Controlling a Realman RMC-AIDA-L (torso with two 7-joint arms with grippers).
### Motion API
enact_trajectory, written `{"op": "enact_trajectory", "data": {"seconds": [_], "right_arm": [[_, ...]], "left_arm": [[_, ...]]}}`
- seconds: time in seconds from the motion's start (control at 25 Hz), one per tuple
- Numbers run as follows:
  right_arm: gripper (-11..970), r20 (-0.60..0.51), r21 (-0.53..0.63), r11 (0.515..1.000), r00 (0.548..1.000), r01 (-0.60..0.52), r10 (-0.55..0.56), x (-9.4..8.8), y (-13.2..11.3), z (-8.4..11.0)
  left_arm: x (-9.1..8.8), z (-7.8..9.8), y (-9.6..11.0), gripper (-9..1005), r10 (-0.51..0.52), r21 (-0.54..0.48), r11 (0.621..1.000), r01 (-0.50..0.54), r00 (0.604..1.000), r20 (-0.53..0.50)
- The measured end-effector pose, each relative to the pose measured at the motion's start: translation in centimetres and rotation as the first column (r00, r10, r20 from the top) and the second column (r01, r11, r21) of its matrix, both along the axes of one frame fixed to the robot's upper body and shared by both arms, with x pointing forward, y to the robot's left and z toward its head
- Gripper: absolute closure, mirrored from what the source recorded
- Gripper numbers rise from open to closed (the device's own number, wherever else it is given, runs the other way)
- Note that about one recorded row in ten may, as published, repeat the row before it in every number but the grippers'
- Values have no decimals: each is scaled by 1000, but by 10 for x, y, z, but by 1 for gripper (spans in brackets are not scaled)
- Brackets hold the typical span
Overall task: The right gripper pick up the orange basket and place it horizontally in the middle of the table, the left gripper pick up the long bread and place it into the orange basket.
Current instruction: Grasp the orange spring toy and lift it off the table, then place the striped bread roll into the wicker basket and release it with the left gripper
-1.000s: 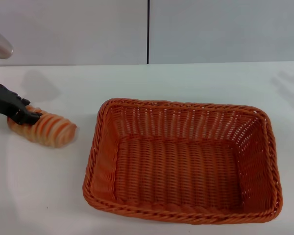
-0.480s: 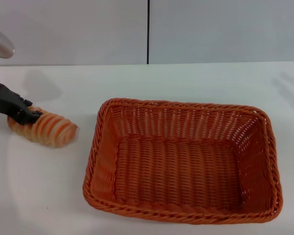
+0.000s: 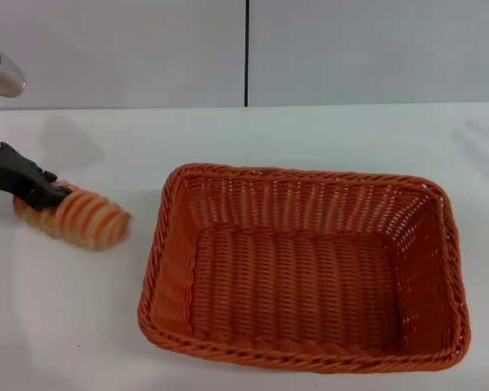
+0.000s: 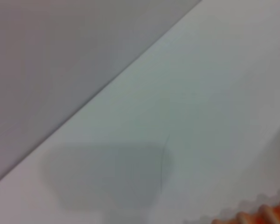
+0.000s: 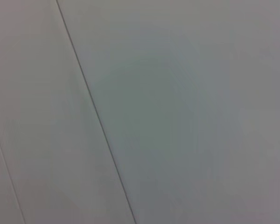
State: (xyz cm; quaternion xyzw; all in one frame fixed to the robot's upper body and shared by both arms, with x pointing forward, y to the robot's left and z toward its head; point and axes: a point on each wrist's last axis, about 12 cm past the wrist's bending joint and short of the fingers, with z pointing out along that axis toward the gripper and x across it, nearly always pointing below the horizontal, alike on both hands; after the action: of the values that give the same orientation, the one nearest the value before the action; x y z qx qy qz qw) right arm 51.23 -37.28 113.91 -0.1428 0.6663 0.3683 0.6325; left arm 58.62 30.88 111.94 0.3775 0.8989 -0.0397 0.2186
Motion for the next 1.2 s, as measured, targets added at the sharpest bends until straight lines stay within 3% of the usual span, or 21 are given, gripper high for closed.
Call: {"op": "enact_trajectory", "data": {"seconds": [0.48,0.96,1.2], "right_arm": [[603,14,-5,1000,1000,9,-9,1,-2,2],[603,22,-4,1000,1000,8,-8,2,-1,3],[603,25,-3,1000,1000,3,-3,3,0,4]], "left_arm": [[5,27,-5,771,-10,-11,1000,10,998,58],[6,37,-5,842,-6,-5,1000,7,996,89],[6,57,-5,881,-17,12,1000,16,991,135]]}}
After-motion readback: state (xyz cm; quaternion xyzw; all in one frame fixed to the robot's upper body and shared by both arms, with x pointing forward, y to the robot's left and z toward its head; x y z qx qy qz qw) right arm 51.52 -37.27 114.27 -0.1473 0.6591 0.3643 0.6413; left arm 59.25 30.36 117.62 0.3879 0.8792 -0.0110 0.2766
